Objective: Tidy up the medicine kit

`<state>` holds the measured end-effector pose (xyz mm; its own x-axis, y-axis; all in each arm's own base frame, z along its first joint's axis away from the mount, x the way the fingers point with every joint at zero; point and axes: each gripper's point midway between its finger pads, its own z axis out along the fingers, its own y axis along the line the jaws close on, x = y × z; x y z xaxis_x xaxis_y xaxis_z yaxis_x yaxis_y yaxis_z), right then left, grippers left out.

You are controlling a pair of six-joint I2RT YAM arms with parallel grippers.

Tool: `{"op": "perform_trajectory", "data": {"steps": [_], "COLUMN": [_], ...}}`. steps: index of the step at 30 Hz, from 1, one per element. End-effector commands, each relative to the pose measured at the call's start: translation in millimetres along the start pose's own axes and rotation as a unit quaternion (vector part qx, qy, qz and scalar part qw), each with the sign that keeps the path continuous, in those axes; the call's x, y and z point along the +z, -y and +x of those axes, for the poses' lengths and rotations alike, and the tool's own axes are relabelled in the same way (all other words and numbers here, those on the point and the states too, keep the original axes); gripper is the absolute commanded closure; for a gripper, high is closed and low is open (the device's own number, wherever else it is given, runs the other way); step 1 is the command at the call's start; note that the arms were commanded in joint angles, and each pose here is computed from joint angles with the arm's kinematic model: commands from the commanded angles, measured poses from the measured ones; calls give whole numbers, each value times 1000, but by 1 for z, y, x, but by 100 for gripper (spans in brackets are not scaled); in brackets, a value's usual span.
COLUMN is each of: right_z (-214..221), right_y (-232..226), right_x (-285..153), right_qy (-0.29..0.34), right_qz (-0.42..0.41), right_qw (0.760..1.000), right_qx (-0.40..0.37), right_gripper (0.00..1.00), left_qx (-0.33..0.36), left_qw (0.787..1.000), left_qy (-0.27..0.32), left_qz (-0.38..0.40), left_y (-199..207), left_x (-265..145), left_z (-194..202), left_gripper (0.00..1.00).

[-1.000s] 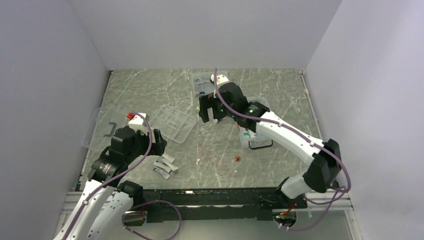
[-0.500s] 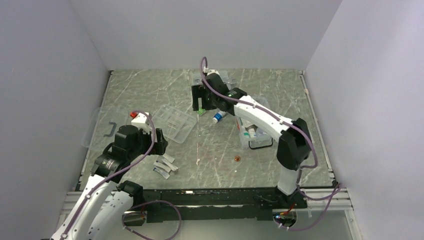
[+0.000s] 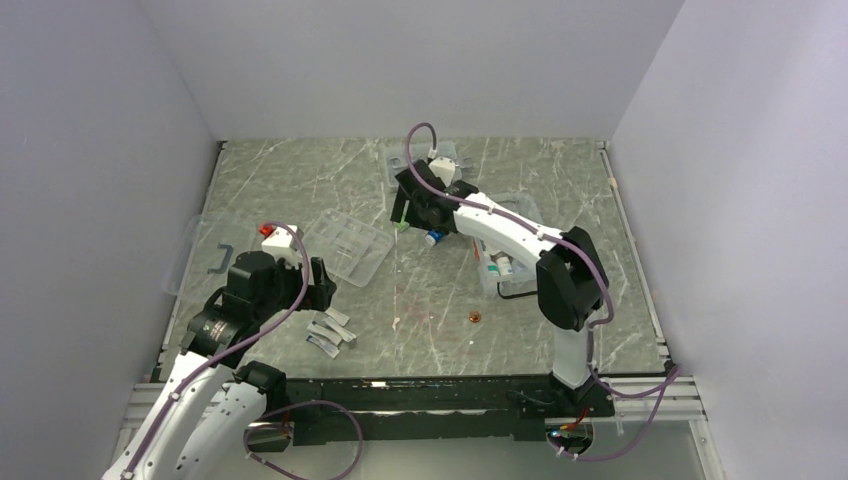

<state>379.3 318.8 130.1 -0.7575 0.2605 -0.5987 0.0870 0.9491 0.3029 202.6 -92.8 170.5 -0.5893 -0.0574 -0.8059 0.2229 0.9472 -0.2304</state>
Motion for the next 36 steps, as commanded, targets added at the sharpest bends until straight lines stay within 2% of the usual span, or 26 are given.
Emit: {"op": "perform_trajectory", "data": {"steps": [1, 8, 18, 36], "right_z": [-15, -11, -2, 12], "right_y": [13, 28, 39, 67], "right_x": [7, 21, 47, 71], "right_qy": [38, 49, 38, 11], "right_qz": [73, 129, 184, 221], "right_qw": [994, 985, 977, 969], "right_qx": [68, 107, 101, 106], "right_gripper": [18, 20, 19, 19], "left_qx": [4, 5, 6, 8], "left_qw": [999, 999, 999, 999], "left_qy": [24, 19, 22, 15], "left_qz": [22, 25, 26, 33], "left_y": [10, 11, 12, 14], "left_x": [-5, -4, -5, -2], "left_z": [-18, -18, -18, -17], "left_gripper": [1, 1, 1, 1]}}
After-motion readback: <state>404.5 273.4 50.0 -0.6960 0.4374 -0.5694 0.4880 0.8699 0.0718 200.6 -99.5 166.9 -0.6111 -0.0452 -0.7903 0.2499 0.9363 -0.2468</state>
